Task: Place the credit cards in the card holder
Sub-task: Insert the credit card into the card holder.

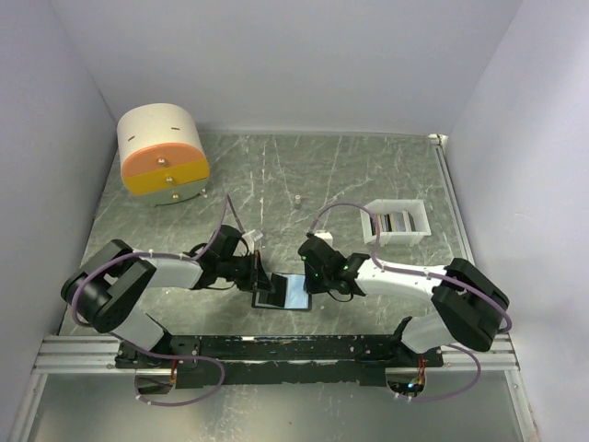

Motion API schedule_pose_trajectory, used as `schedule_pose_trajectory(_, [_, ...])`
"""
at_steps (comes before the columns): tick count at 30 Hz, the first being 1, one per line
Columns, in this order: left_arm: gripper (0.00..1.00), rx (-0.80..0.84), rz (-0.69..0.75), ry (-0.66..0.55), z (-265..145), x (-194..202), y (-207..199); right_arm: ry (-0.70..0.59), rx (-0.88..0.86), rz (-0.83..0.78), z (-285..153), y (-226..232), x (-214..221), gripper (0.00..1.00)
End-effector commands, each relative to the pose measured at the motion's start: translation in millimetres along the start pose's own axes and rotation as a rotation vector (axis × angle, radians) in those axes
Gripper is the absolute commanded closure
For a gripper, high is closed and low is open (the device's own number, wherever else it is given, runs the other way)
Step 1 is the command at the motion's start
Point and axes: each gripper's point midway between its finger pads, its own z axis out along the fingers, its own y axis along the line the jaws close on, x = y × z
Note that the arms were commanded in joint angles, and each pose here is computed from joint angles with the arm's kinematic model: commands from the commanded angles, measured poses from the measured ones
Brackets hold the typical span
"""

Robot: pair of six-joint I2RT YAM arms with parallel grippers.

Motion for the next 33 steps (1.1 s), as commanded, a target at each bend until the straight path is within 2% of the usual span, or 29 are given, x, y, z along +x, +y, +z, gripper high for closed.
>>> schedule_pose_trajectory(1, [0.93, -0.142, -0.070, 0.053, -6.4, 27.3, 33.0, 0.003, 0.064, -0.053, 5.2, -7.3, -3.3, 0.93])
schedule_pose_trajectory(9, [0.93, -0.045, -0.060, 0.012, -4.1, 18.9, 15.4, -0.001, 0.046, -0.052, 3.5, -1.4, -6.8, 0.88])
schedule_pose_trajectory(23, [0.93, -0.034, -0.062, -0.029, -0.6, 14.3, 18.3, 0.035, 0.065, -0.014, 5.9, -10.0, 7.8, 0.89])
schedule_pose_trajectory(30, [0.93, -0.056, -0.060, -0.065, -2.8, 10.8, 21.6, -0.018, 0.040, -0.005, -17.1, 5.6, -18.4, 0.73])
schedule_pose_trajectory(33, [0.93, -0.056, -0.061, -0.063, -2.5, 12.5, 23.2, -0.041, 0.011, 0.017, -24.6, 12.2, -24.9, 0.72])
